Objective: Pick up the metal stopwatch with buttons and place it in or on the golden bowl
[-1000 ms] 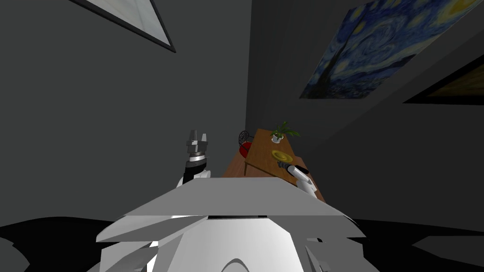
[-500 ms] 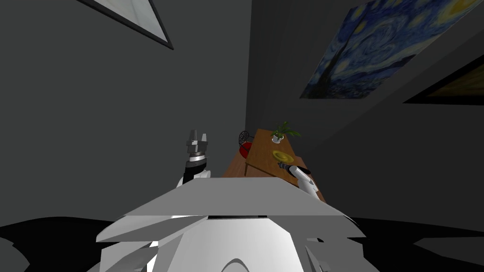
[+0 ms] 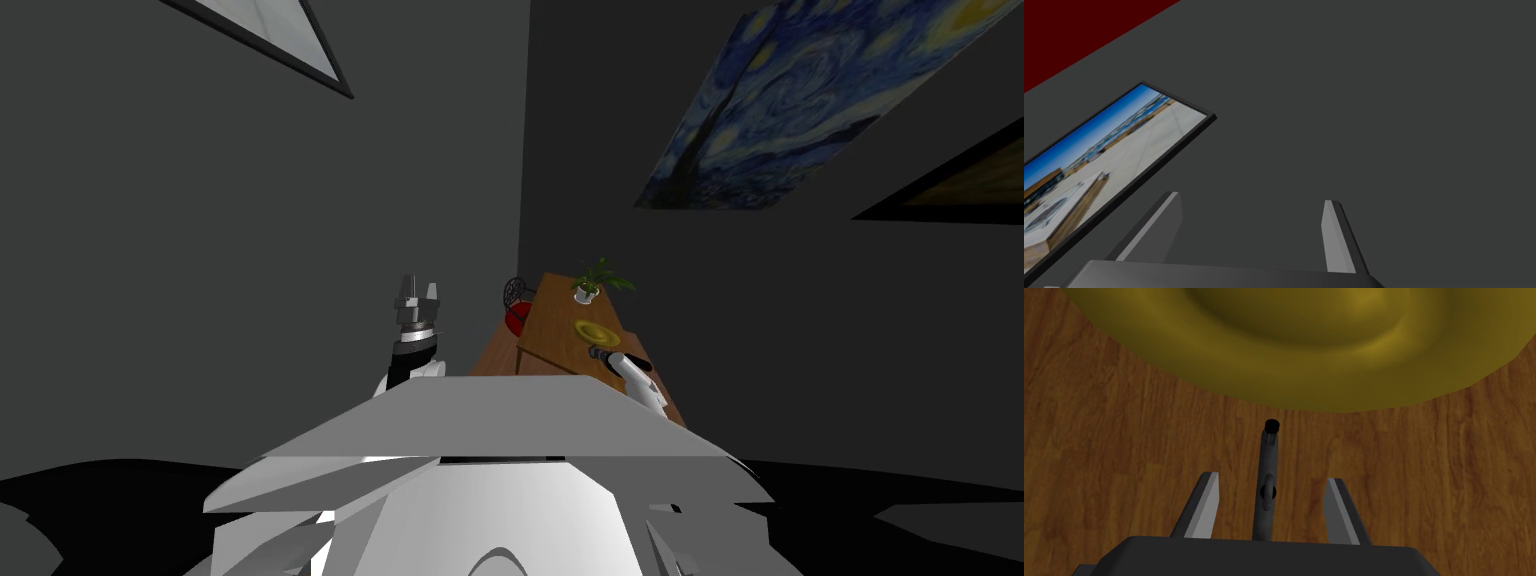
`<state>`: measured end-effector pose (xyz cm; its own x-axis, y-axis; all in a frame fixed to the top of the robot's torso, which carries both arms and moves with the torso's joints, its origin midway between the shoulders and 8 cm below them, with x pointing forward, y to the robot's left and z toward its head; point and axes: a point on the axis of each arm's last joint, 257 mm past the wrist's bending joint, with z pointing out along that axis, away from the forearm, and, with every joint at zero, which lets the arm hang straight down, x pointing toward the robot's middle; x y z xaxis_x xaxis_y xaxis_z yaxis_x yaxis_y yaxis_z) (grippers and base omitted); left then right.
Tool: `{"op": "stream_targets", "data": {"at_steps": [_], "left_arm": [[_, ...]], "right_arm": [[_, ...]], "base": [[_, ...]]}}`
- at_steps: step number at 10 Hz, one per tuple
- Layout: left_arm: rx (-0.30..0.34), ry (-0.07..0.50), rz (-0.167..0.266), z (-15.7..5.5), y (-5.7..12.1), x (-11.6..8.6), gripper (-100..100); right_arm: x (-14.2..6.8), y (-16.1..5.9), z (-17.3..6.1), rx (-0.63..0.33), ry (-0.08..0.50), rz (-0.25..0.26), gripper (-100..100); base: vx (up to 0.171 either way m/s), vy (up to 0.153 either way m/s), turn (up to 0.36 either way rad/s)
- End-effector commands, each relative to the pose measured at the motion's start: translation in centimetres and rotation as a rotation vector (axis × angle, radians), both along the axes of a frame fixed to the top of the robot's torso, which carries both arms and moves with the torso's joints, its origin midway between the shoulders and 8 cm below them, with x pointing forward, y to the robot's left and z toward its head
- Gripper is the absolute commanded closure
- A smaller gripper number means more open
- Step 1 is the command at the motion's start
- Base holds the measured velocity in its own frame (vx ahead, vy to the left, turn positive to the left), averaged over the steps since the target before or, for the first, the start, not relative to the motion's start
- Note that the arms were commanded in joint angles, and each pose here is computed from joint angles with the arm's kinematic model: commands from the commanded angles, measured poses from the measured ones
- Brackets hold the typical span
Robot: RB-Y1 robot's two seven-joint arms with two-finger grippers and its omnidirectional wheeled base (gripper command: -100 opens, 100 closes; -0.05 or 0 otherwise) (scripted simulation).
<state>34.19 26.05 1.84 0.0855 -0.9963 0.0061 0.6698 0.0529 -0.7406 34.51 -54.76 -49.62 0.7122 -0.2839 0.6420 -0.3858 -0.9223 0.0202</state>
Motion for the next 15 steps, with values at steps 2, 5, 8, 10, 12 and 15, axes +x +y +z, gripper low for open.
{"op": "stream_targets", "data": {"at_steps": [2,5,8,10,12,15], "left_arm": [[0.0,0.0,0.0,0.0,0.0,0.0,0],[0.0,0.0,0.0,0.0,0.0,0.0,0],[0.0,0.0,0.0,0.0,0.0,0.0,0],[0.0,0.0,0.0,0.0,0.0,0.0,0],[0.0,0.0,0.0,0.0,0.0,0.0,0],[0.0,0.0,0.0,0.0,0.0,0.0,0]], "right_arm": [[0.0,0.1,0.0,0.002,-0.001,0.0,100],[0.0,0.0,0.0,0.002,-0.001,-0.002,0],[0.2,-0.9,1.1,-0.004,-0.003,-0.002,100],[0.5,-3.5,3.5,-0.041,-0.029,-0.026,100],[0.7,-5.4,5.3,-0.068,-0.048,-0.043,100],[1.1,-11.3,11.9,-0.153,-0.114,-0.103,100]], "base": [[0.0,0.0,0.0],[0.0,0.0,0.0],[-0.043,0.057,0.013],[-0.01,0.038,0.079],[-0.011,0.082,0.115],[-0.003,0.105,0.197]]}}
